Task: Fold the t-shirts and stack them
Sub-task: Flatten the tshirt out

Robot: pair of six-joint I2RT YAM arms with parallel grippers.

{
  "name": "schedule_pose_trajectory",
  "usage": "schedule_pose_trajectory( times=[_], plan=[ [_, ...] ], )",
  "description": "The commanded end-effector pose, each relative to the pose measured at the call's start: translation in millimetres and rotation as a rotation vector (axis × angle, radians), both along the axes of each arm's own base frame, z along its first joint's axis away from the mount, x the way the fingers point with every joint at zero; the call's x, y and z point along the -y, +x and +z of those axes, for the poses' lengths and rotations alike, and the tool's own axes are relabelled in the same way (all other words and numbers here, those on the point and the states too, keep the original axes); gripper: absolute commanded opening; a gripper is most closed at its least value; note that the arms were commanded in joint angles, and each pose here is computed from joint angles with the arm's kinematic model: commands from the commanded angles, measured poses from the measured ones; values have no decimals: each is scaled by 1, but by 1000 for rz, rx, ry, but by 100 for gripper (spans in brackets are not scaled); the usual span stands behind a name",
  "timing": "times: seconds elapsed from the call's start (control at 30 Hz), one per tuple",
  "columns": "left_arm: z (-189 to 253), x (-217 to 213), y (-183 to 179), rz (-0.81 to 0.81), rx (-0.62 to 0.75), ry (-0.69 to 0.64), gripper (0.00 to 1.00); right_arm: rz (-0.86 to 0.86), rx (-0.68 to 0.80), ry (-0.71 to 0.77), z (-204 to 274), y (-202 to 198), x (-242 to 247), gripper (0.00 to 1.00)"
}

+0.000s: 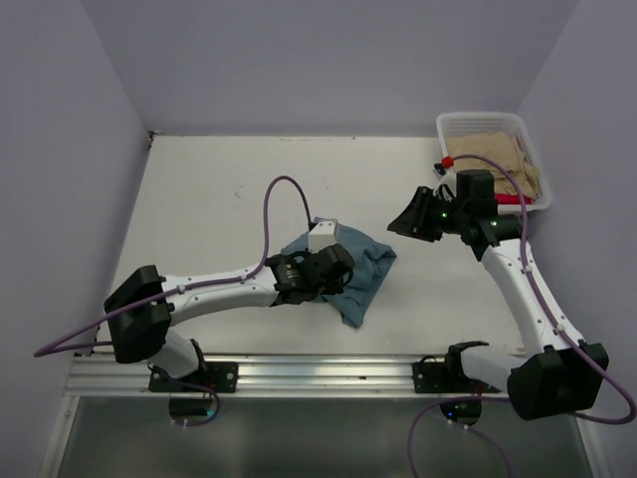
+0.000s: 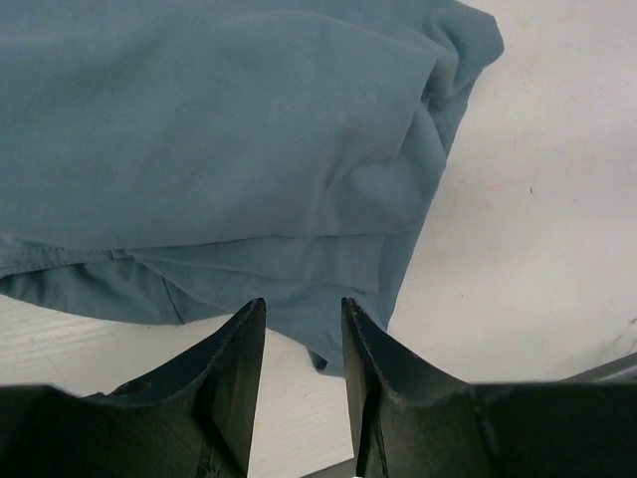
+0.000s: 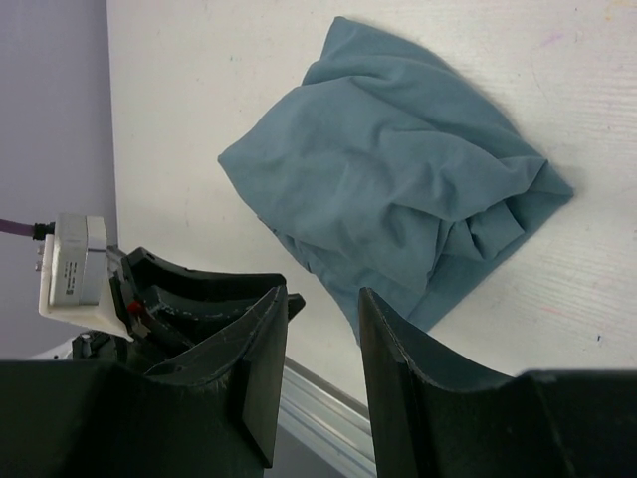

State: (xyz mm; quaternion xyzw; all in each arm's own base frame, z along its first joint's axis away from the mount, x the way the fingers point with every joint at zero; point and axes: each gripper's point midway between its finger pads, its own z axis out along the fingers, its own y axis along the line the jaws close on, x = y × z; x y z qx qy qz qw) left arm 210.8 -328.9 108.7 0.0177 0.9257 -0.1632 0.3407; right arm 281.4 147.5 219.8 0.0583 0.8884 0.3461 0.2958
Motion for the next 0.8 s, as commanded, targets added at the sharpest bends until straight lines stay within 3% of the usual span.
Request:
schedule_pose_trajectory(
  times=[0.0,0.4,0.77],
  plan=[
    [6,-2,13,183,29,-97,40,0,38,-17,13,4,2,39],
    [-58,-18,-3,355,-126,-58,38,2,20,-23,7,4,2,39],
    [-83,-21,4,406,-128,-69,35,6,15,-24,5,5,1,39]
  ],
)
